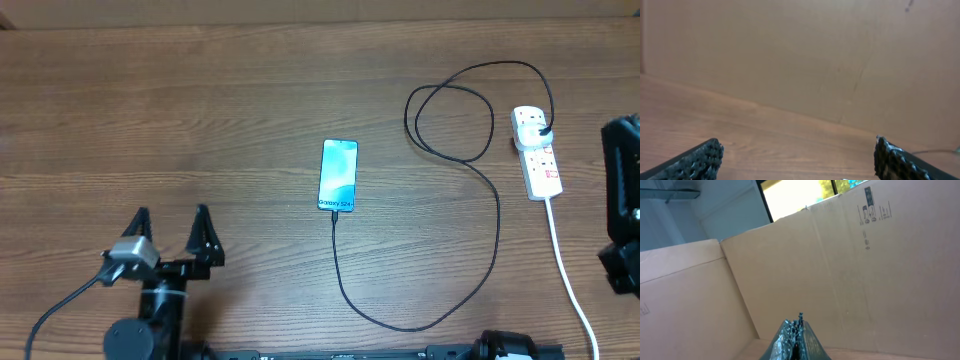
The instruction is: Plug charger to phone and switch on socket
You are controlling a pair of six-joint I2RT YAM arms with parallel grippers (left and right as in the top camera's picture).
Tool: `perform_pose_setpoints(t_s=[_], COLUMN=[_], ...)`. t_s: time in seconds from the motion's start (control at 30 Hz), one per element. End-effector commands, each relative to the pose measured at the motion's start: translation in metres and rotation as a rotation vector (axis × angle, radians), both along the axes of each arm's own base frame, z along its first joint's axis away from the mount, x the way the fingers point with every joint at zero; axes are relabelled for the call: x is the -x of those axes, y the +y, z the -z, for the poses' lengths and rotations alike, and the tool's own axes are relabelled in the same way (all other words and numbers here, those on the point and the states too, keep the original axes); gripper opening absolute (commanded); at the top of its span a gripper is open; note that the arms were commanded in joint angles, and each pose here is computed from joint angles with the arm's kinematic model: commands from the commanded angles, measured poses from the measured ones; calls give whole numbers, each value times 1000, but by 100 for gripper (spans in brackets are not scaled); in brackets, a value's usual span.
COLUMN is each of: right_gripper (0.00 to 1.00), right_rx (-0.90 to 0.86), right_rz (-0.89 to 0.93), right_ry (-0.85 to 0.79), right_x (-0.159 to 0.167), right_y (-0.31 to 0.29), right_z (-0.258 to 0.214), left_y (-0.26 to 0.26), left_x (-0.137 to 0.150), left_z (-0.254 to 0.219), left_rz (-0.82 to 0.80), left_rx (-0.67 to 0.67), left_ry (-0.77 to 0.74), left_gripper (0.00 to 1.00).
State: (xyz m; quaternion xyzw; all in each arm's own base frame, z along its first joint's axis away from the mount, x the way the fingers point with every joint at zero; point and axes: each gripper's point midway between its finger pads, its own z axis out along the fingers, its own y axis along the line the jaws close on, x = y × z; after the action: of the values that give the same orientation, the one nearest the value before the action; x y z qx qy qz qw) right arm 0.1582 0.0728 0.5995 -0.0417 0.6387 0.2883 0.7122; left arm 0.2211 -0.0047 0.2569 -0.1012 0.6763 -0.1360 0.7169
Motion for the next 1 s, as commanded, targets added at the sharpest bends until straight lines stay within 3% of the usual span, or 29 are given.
perform_pose_setpoints(t_s=[0.0, 0.3, 0.47, 0.73, 0.97], right_gripper=[5, 5, 5, 5, 8], right_rx=[7, 11, 16, 23, 32], right_rz=[0, -1, -1, -1, -1], right_ry=[-17, -55, -101, -162, -243], right_x=[4, 20, 42, 67, 92], right_y=[1, 3, 5, 8, 11], right_z=[-2, -8, -12, -19, -29], left_y=[-4, -3, -7, -1, -2], left_x=[-10, -24, -24, -25, -25], left_z=[24, 57, 63, 100, 100], left_rz=[25, 25, 42, 17, 19], left_rx=[-6, -10, -99, -89, -96], left_ry=[10, -28, -19, 132, 132], left_gripper=[100, 100, 100, 100, 100])
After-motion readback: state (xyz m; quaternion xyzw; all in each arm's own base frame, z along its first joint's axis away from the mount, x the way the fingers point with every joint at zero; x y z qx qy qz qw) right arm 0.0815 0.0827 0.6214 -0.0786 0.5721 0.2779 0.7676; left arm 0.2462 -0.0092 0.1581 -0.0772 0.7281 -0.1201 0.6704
